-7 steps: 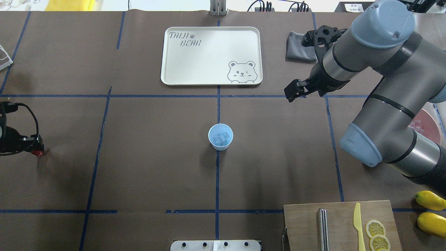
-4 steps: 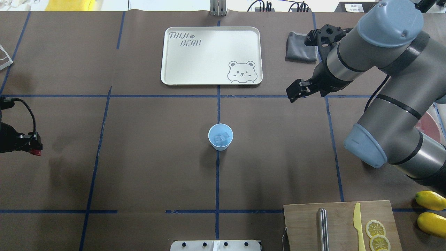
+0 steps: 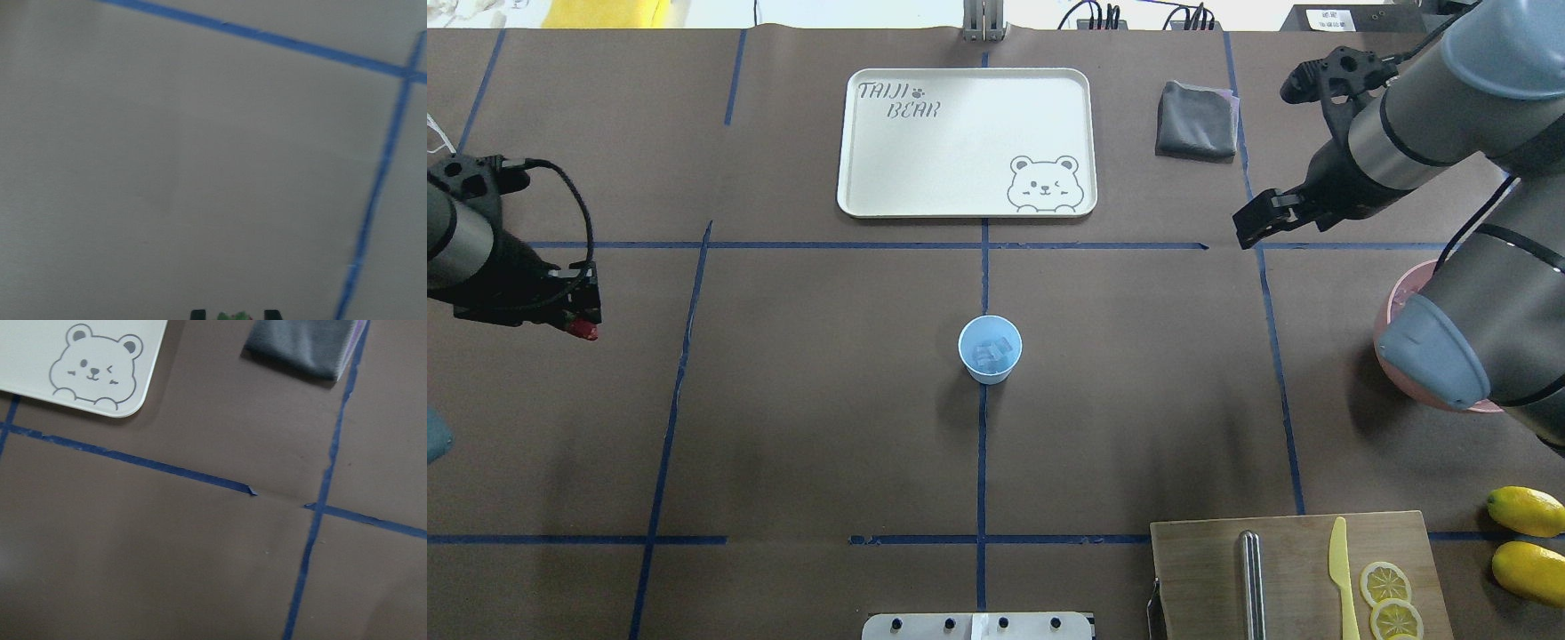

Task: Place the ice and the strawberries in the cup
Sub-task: 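Carry the strawberry with the left gripper over the blue cup while the right arm withdraws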

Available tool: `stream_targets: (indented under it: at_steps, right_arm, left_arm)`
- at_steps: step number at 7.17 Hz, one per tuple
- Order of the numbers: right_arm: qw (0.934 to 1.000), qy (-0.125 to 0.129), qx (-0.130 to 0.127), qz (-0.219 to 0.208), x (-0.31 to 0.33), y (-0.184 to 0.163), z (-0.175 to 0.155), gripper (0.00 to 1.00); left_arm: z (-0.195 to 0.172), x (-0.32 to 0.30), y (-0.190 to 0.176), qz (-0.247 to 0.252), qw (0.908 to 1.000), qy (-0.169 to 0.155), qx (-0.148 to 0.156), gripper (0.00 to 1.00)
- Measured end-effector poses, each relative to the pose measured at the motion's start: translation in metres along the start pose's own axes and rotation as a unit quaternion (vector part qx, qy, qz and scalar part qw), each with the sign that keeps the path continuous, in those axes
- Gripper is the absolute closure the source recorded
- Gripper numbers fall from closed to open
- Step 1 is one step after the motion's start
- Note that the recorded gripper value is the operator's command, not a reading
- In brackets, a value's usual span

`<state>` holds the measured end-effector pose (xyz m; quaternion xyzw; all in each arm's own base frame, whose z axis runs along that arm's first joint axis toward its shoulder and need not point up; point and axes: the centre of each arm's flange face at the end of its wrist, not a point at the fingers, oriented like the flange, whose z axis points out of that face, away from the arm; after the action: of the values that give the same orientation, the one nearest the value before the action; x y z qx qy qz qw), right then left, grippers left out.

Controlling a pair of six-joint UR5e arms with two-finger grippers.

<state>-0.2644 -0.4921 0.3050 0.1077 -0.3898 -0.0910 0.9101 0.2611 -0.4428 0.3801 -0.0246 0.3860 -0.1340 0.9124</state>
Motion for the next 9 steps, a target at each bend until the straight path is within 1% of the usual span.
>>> stream_targets:
  at_steps: [1, 2, 4, 5, 6, 7, 9]
  right_arm:
    - [0.9999, 0.012, -0.001, -0.012, 0.033, 0.002, -0.003, 0.01]
    - [0.9996, 0.018, -0.006, -0.023, 0.066, 0.003, -0.006, 0.01]
    - [0.9988, 0.029, -0.017, -0.037, 0.130, 0.004, -0.010, 0.01]
    - [0.9984, 0.033, -0.021, -0.041, 0.155, 0.005, -0.010, 0.01]
    - [0.9982, 0.031, -0.028, -0.044, 0.178, 0.006, -0.010, 0.01]
    - [0.9981, 0.023, -0.034, -0.047, 0.200, 0.007, -0.011, 0.01]
    - [0.9980, 0.008, -0.039, -0.050, 0.235, 0.017, -0.017, 0.01]
  left_arm:
    - [-0.015, 0.045, 0.003, -0.013, 0.9998, 0.015, -0.001, 1.00]
    - [-0.021, 0.090, 0.015, -0.025, 0.9991, 0.032, -0.008, 1.00]
    - [-0.023, 0.175, 0.041, -0.057, 0.9960, 0.063, -0.028, 1.00]
    - [-0.023, 0.207, 0.052, -0.072, 0.9939, 0.075, -0.037, 1.00]
    - [-0.021, 0.233, 0.058, -0.083, 0.9919, 0.086, -0.042, 1.00]
    - [-0.013, 0.255, 0.058, -0.093, 0.9895, 0.102, -0.041, 1.00]
    - [0.013, 0.293, 0.062, -0.111, 0.9838, 0.136, -0.038, 1.00]
